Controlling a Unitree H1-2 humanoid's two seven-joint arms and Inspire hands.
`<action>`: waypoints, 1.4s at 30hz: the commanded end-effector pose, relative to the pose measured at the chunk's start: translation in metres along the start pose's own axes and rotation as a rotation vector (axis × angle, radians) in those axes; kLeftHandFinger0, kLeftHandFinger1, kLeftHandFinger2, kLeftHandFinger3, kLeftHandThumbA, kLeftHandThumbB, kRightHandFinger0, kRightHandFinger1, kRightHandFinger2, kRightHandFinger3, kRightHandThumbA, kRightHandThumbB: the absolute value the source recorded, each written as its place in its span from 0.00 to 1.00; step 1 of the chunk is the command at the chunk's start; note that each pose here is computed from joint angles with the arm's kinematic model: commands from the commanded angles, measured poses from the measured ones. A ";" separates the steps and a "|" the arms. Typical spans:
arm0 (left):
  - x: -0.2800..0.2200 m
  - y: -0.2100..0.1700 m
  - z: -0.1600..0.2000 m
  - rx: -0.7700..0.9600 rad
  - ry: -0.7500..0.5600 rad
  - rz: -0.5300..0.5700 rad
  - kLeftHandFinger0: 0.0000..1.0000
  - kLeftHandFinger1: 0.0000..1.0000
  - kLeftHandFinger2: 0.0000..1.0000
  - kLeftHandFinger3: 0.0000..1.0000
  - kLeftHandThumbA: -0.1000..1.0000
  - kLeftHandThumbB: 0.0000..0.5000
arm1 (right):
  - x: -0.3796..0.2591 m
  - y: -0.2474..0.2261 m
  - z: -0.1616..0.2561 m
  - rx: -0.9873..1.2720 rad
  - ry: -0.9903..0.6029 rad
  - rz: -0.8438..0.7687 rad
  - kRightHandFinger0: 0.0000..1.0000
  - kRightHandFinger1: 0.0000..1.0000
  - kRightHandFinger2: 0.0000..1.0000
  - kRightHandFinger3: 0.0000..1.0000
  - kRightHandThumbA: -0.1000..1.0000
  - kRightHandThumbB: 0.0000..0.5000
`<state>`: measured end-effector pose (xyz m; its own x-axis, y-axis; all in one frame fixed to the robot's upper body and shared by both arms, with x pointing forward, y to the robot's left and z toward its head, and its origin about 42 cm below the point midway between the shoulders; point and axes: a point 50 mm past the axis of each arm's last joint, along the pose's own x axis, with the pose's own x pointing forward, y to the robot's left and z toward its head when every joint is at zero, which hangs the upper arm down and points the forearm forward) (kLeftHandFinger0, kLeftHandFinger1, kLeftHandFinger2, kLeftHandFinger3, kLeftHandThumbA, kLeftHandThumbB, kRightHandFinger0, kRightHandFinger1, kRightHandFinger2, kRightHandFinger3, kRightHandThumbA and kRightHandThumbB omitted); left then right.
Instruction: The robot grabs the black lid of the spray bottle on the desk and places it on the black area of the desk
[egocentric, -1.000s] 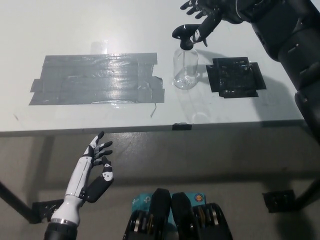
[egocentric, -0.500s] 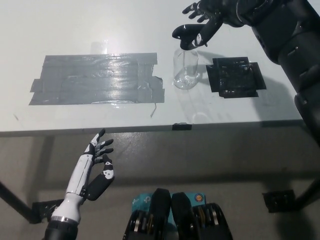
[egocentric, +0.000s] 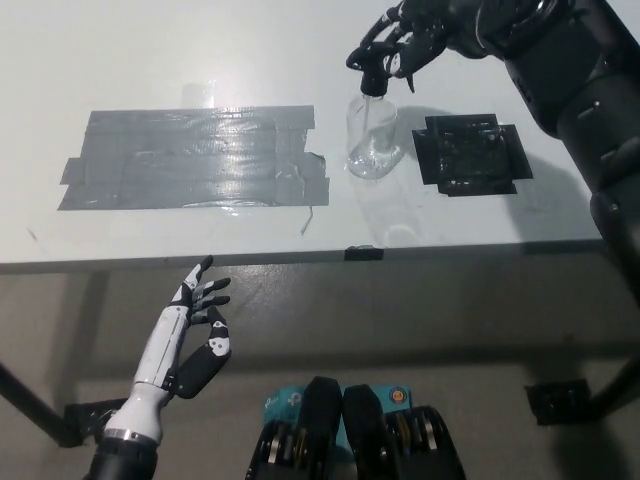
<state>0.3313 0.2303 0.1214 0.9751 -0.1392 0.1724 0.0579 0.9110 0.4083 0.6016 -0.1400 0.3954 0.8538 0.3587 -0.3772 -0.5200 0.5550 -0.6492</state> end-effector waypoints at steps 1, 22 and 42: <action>0.011 0.009 0.015 0.027 -0.066 0.028 0.66 0.76 0.82 1.00 0.01 0.38 | -0.008 -0.020 0.021 0.020 -0.074 -0.117 0.57 0.51 0.48 0.47 0.07 0.86; 0.024 0.013 0.020 0.039 -0.091 0.032 0.58 0.67 0.74 1.00 0.00 0.37 | -0.028 -0.059 0.023 0.243 -0.167 -0.249 0.44 0.34 0.43 0.45 0.01 0.86; 0.014 0.011 0.009 0.011 -0.094 0.046 0.55 0.64 0.73 1.00 0.00 0.38 | -0.059 -0.111 -0.021 1.086 -0.396 -0.499 0.25 0.31 0.48 0.56 0.00 0.61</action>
<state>0.3451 0.2287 0.1281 0.9678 -0.1519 0.2006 0.0550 0.9057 0.4203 0.6111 -0.2180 0.4357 0.9922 0.1241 0.0122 -0.1241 0.9745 0.1870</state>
